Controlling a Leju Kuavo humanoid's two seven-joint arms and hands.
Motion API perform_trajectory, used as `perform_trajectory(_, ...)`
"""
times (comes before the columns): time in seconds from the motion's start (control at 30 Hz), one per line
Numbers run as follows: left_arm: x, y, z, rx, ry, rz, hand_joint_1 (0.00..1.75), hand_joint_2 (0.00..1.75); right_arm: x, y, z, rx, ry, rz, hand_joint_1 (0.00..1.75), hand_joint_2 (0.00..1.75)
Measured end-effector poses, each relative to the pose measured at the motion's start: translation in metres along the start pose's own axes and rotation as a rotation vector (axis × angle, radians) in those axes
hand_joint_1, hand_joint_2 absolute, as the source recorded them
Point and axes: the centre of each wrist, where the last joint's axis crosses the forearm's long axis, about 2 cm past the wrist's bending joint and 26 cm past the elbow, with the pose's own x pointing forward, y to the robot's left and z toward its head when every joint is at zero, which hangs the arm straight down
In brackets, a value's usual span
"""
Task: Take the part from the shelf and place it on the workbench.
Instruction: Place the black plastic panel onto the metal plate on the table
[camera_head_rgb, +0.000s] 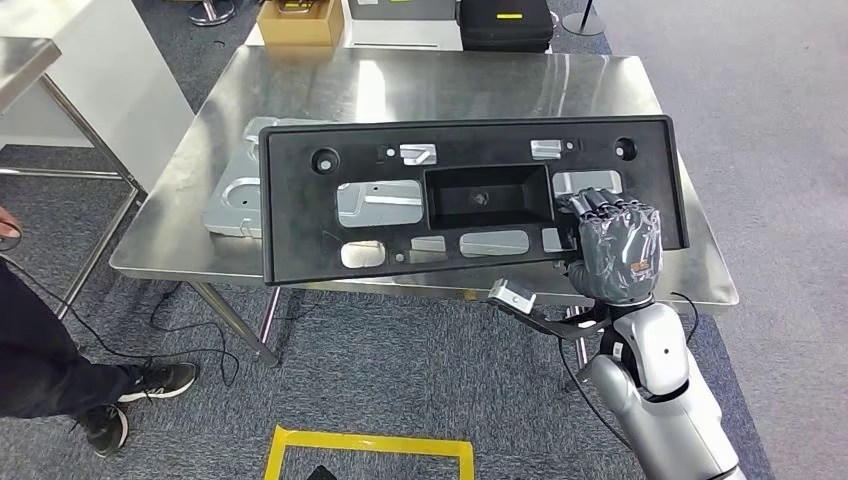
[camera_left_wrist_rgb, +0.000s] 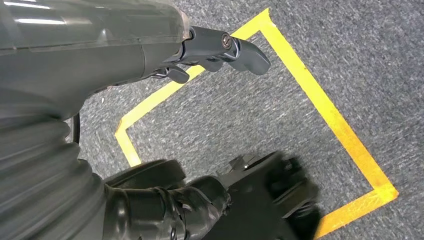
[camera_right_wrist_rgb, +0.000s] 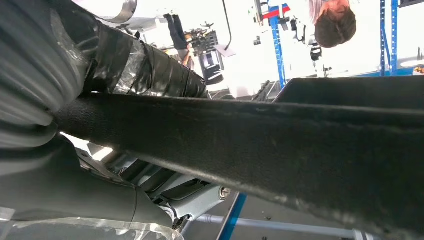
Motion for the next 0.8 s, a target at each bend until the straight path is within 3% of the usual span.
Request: perform_trajectory(0.8,0.0034,-0.0008,-0.0004,0.068,0.038,-0.012,0.00,1.75,-0.0006,0.0026,0.0007,0.011,0.017,-0.001,1.75,1.75)
